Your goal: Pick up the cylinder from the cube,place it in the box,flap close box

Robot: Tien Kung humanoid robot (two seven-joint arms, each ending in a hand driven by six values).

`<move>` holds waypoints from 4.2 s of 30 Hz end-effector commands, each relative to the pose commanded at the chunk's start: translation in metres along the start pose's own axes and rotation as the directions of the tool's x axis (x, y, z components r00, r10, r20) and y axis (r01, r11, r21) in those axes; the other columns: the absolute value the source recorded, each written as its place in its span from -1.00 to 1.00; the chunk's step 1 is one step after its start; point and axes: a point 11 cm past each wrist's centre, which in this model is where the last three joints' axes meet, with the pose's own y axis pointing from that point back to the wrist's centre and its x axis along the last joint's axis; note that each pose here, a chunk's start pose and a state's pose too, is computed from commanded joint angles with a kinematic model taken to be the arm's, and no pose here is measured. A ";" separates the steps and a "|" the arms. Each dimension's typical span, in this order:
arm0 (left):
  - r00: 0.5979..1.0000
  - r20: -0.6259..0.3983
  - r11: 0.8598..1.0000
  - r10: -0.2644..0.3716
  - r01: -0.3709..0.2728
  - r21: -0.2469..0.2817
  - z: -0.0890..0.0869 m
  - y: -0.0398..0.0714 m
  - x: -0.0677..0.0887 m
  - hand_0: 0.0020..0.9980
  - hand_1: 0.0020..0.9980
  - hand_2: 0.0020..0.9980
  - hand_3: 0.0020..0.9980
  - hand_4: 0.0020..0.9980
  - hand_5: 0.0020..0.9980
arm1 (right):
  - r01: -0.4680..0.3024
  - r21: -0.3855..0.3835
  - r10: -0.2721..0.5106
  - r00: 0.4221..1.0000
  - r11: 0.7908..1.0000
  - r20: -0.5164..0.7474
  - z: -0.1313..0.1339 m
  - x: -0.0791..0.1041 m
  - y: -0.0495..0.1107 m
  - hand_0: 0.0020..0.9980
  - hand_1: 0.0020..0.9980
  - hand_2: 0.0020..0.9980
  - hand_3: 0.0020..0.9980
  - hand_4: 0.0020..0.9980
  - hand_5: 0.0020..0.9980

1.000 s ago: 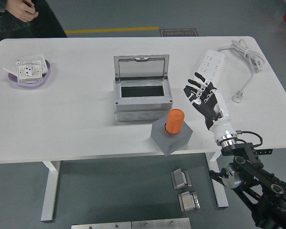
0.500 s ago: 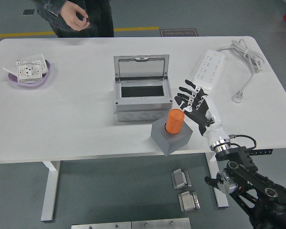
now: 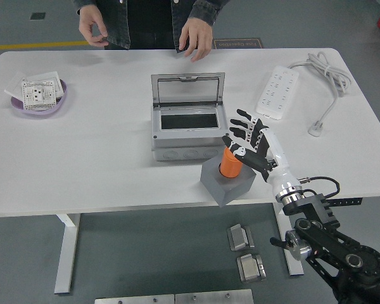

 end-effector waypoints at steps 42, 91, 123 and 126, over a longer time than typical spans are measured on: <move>1.000 0.006 1.000 -0.008 0.008 -0.002 0.001 0.000 -0.005 0.42 0.41 0.12 0.58 0.50 -0.43 | 0.038 -0.052 -0.040 0.998 0.998 -0.051 0.019 -0.013 0.009 0.49 0.47 0.54 0.72 0.49 -0.79; 1.000 0.009 1.000 -0.008 0.008 -0.007 0.003 0.000 -0.005 0.42 0.40 0.12 0.58 0.51 -0.46 | 0.022 -0.103 -0.027 0.998 0.994 -0.050 0.032 -0.017 0.010 0.54 0.40 0.32 0.41 -0.94 -1.00; 1.000 0.005 1.000 -0.013 0.013 -0.005 0.002 0.000 -0.006 0.42 0.40 0.12 0.58 0.51 -0.45 | -0.005 -0.038 0.001 0.994 0.999 -0.111 0.009 -0.010 -0.007 0.16 -0.39 -0.30 -0.54 -0.73 -1.00; 1.000 0.004 1.000 -0.013 0.013 -0.004 0.002 0.000 -0.006 0.42 0.40 0.12 0.58 0.51 -0.45 | -0.003 -0.023 0.000 0.992 1.000 -0.124 0.004 -0.010 -0.011 0.14 -0.39 -0.28 -0.54 -0.75 -1.00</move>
